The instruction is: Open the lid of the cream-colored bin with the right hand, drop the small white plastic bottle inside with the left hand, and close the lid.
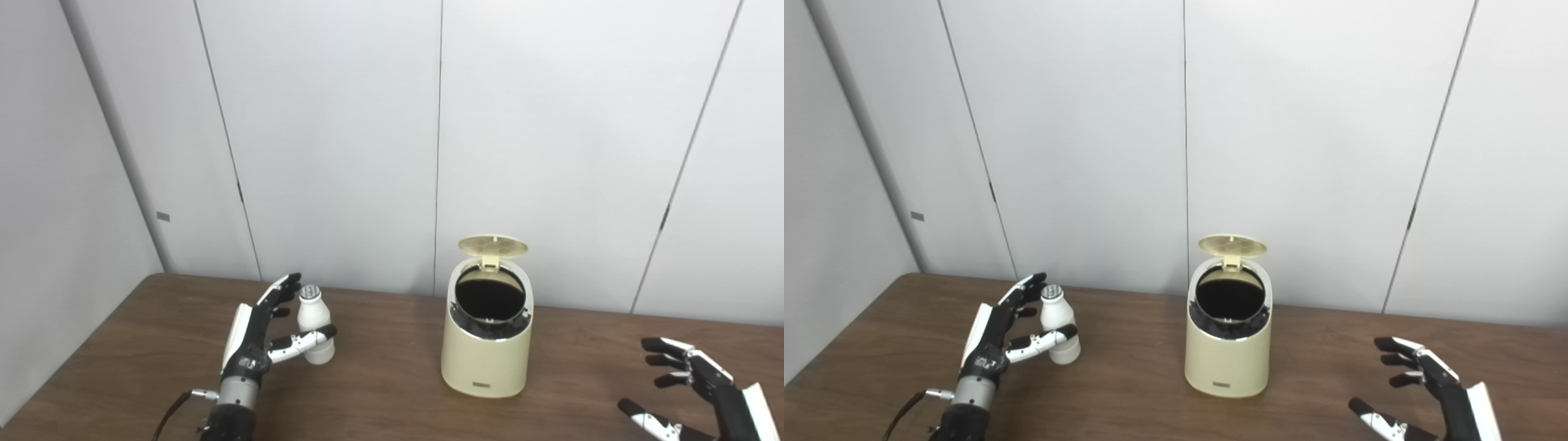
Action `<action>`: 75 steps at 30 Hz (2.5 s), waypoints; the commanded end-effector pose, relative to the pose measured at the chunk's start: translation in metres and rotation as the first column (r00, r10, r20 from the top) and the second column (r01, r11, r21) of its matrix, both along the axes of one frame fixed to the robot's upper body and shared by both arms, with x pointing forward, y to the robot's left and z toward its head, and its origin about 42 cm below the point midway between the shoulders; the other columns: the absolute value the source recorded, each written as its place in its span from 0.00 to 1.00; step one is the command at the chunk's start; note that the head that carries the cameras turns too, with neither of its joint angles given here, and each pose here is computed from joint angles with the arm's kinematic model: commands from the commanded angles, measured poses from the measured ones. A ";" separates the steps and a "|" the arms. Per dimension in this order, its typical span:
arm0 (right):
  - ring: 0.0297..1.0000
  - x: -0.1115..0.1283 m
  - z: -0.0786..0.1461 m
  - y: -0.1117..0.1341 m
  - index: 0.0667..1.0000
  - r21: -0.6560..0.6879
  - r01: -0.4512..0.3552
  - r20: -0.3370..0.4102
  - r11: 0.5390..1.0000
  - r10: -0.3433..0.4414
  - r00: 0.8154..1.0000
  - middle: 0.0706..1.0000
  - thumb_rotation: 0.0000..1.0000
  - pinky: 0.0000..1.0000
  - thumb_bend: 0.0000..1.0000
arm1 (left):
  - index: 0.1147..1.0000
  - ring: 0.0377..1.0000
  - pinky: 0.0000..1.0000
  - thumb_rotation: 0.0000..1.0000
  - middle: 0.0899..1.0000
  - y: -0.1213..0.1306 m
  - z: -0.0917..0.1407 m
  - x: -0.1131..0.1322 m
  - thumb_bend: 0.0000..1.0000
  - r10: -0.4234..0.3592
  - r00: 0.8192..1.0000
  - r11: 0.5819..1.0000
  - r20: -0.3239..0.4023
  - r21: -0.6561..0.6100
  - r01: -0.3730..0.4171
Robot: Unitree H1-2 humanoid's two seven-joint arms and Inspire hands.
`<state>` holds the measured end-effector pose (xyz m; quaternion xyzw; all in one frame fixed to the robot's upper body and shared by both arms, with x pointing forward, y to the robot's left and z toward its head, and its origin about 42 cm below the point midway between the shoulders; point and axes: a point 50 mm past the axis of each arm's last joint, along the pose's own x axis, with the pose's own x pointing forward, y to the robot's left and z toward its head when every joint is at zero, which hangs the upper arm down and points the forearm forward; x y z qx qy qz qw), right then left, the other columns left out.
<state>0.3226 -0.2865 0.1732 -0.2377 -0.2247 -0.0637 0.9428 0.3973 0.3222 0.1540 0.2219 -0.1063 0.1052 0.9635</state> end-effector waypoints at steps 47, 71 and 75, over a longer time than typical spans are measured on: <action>0.67 -0.003 0.028 0.008 0.67 0.005 -0.025 0.061 1.000 0.024 0.998 0.69 0.00 0.53 0.47 | 0.46 0.36 0.28 0.00 0.40 0.001 -0.008 0.014 0.50 0.333 0.936 0.943 0.117 -0.041 -0.330; 0.70 -0.001 0.028 0.011 0.68 0.008 -0.028 0.054 1.000 0.027 0.998 0.71 0.00 0.55 0.47 | 0.43 0.43 0.37 0.00 0.42 -0.034 0.047 -0.011 0.50 0.164 0.895 0.986 0.416 -0.076 -0.146; 0.70 0.000 0.027 0.012 0.68 -0.001 -0.022 0.047 1.000 0.022 0.999 0.71 0.00 0.56 0.46 | 0.42 0.44 0.38 0.00 0.42 -0.043 0.063 -0.014 0.50 0.130 0.867 0.990 0.482 -0.108 -0.088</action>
